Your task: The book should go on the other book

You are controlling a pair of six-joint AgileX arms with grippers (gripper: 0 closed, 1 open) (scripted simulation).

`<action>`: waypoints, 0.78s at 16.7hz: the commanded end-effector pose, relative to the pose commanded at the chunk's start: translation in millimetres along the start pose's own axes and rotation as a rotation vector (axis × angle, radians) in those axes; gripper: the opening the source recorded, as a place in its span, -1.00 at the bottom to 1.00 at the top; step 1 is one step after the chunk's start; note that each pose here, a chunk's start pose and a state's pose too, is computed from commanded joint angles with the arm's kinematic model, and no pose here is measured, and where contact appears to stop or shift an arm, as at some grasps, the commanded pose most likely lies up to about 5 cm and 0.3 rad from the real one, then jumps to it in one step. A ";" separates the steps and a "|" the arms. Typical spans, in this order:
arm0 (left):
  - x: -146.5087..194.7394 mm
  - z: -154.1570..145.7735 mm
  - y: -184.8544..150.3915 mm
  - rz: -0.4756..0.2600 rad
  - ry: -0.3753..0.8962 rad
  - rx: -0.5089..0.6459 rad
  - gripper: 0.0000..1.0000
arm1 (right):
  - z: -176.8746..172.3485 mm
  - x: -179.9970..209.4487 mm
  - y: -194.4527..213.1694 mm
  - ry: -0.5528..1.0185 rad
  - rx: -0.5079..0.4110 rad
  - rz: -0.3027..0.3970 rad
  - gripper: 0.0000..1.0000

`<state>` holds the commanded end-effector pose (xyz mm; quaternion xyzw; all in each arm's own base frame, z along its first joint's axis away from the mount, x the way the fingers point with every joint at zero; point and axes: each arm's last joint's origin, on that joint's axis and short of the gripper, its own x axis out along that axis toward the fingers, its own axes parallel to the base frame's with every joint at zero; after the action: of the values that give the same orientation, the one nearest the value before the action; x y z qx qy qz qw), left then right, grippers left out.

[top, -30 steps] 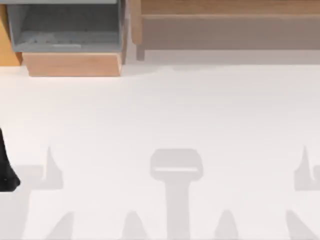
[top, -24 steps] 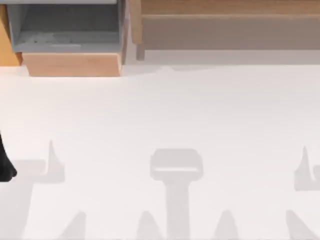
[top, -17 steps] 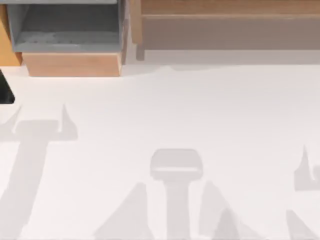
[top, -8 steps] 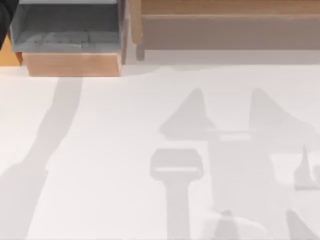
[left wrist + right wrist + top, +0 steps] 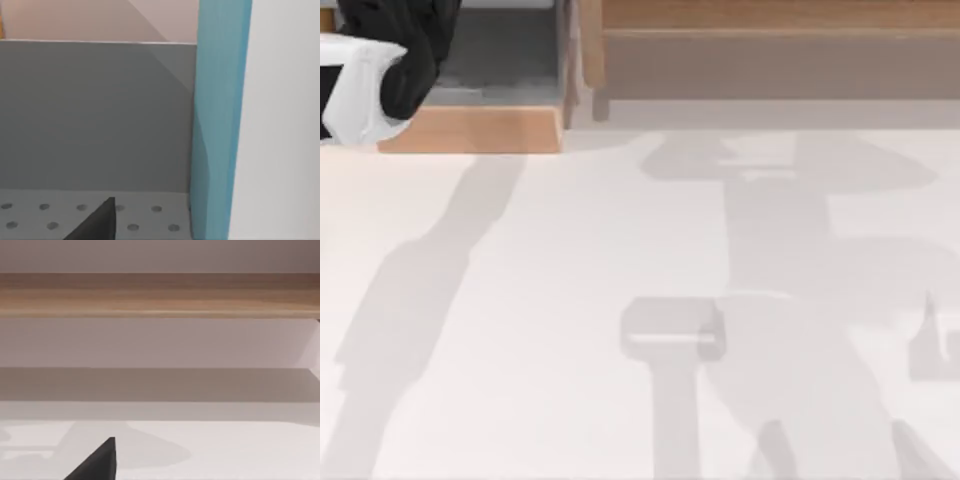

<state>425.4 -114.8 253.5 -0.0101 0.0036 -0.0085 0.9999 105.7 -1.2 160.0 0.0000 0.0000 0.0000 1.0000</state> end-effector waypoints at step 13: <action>13.7 -7.2 24.1 0.001 -0.002 0.002 1.00 | 0.0 0.0 0.0 0.000 0.000 0.000 1.00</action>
<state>439.4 -91.1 245.8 -0.0090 0.0026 -0.0080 0.9999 105.7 -1.2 160.0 0.0000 0.0000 0.0000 1.0000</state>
